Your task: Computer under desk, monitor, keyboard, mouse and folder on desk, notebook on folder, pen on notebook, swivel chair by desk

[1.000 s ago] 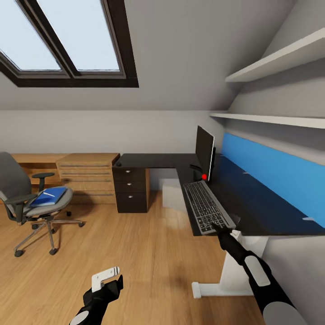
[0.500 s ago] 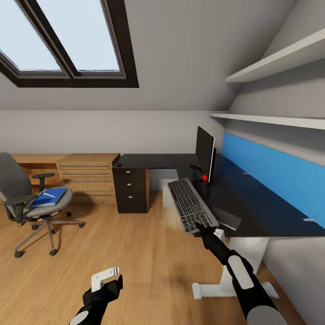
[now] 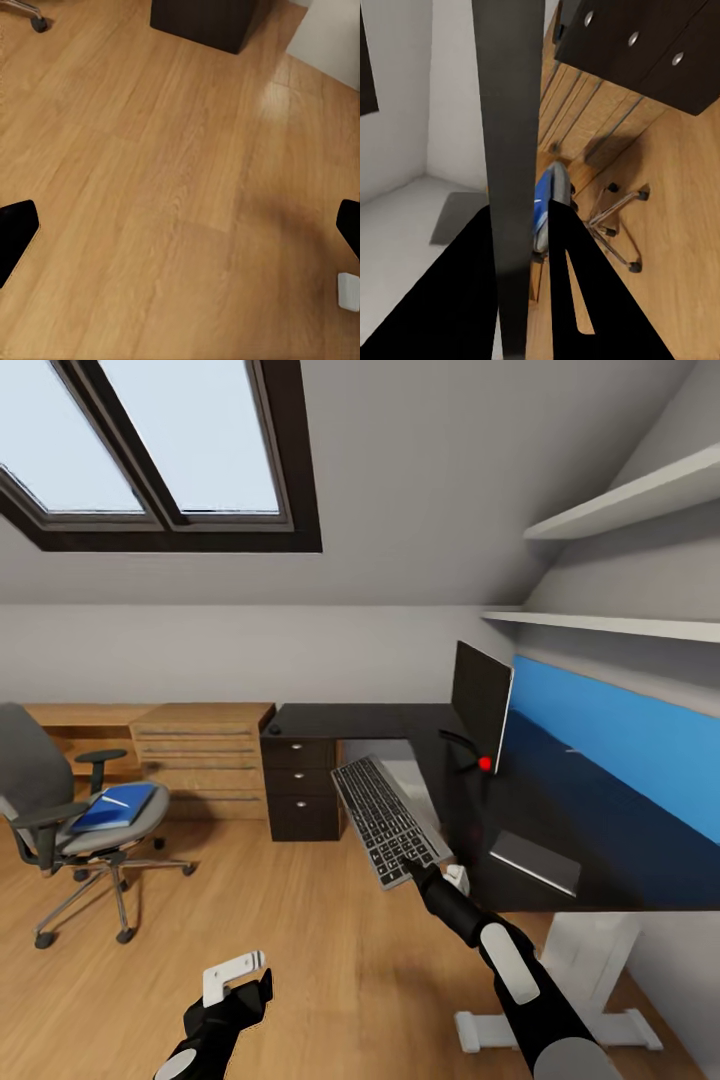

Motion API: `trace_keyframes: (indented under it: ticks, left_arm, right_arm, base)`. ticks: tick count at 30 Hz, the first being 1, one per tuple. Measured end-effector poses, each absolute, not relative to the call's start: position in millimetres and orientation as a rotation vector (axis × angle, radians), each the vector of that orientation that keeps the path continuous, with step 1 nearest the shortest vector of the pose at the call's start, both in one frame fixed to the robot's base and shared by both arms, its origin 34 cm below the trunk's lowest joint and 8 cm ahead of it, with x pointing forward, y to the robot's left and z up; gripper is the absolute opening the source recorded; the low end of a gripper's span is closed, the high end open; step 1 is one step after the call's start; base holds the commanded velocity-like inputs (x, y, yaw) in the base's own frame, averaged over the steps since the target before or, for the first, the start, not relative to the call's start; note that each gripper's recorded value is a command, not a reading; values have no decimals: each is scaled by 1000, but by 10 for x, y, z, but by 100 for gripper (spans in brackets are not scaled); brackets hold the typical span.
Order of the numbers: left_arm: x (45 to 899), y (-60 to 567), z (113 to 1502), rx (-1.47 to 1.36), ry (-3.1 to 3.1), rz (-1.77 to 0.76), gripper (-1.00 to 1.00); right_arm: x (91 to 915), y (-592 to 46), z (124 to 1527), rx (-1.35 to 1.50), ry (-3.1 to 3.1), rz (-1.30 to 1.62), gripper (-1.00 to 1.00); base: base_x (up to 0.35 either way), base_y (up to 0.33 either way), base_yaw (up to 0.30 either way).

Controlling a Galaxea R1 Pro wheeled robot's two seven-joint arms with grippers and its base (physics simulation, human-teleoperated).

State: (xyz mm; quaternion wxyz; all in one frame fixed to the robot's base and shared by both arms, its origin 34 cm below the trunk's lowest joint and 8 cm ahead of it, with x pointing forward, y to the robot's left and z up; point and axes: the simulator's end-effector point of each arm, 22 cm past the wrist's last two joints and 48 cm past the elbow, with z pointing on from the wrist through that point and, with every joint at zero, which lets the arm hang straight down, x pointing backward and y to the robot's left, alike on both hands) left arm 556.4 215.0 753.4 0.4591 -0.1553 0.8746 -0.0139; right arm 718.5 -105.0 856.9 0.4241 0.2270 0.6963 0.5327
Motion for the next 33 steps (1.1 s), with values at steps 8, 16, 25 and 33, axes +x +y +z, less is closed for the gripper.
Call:
trace_keyframes:
  ticks: [8,16,25,33]
  left_arm:
    - [5565,2155,7533,-381,2153,-33,100]
    - [5561,2158,7533,-380,2154,-31,100]
    - [5560,2155,7530,-380,2155,-33,100]
    - [5562,2155,7533,-380,2154,-33,100]
  right_arm:
    - [7179,-1038,8565,575,1739,1343,-100]
    - [7169,-1040,8567,676,1686,1423,-100]
    - [7141,-1017,8456,699,1705,1426,-100]
    - [7142,-1020,8461,699,1704,1426,-100]
  base:
    - [176,300,0]
    - [203,267,0]
    - [316,44,0]
    - [321,1,0]
